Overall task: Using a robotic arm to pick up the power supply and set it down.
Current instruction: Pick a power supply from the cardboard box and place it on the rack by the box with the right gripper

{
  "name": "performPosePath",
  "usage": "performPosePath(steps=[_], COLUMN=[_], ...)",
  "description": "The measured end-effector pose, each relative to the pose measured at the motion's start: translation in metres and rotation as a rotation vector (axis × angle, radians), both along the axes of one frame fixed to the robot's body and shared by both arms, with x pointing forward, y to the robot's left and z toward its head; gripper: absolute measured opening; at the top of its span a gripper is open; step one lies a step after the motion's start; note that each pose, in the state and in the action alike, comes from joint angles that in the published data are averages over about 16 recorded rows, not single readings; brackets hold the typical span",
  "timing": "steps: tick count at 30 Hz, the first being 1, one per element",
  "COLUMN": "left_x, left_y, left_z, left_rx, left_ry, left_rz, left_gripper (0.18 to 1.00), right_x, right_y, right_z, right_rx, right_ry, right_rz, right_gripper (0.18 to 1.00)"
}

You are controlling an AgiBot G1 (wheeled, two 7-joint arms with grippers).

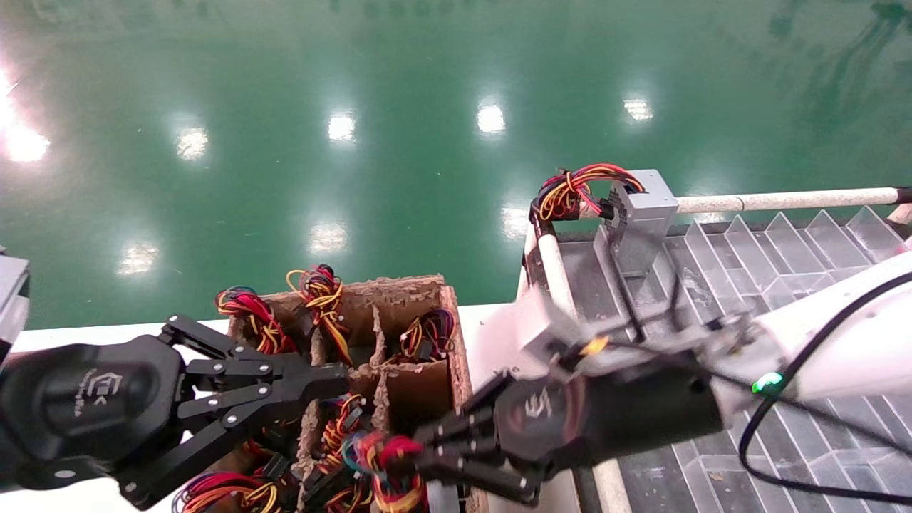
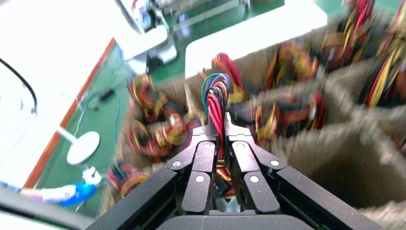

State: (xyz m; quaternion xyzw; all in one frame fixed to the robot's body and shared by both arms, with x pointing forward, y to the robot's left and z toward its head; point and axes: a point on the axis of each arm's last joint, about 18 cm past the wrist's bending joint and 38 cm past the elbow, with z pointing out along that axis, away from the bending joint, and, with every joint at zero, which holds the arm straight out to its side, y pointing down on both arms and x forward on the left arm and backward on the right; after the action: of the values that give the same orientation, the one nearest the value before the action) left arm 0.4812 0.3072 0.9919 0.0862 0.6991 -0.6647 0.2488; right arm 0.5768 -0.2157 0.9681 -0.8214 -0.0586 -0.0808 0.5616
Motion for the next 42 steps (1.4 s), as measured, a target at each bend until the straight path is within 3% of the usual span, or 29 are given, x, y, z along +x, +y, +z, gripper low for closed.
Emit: performPosePath(steps=[6,13,22,28,34,42], left_x=[0.000,0.000,0.000,0.000,0.000,0.000], left_y=[0.000,0.000,0.000,0.000,0.000,0.000], left_z=[0.000,0.000,0.000,0.000,0.000,0.000], left_rx=[0.000,0.000,0.000,0.000,0.000,0.000], left_ry=[0.000,0.000,0.000,0.000,0.000,0.000], left_rz=[0.000,0.000,0.000,0.000,0.000,0.000], left_gripper=[0.191,0.191,0.191,0.191,0.191,0.191], right_x=[-0.015,-0.036,-0.062,-0.077,-0.086,-0.089], right_y=[-0.013,-0.032,-0.062,-0.090,-0.124,-0.174], right_z=[0.039,0.092,0.153,0.180,0.189,0.178], right_rx=[0.049,0.092,0.180,0.225,0.243,0.239], right_ry=[-0.094,-0.264,-0.524,-0.659,-0.720,-0.704], right_rz=[-0.001,-0.045,-0.172,-0.291,-0.432,-0.621], right_gripper=[0.199,0.197,0.196,0.196,0.196,0.195])
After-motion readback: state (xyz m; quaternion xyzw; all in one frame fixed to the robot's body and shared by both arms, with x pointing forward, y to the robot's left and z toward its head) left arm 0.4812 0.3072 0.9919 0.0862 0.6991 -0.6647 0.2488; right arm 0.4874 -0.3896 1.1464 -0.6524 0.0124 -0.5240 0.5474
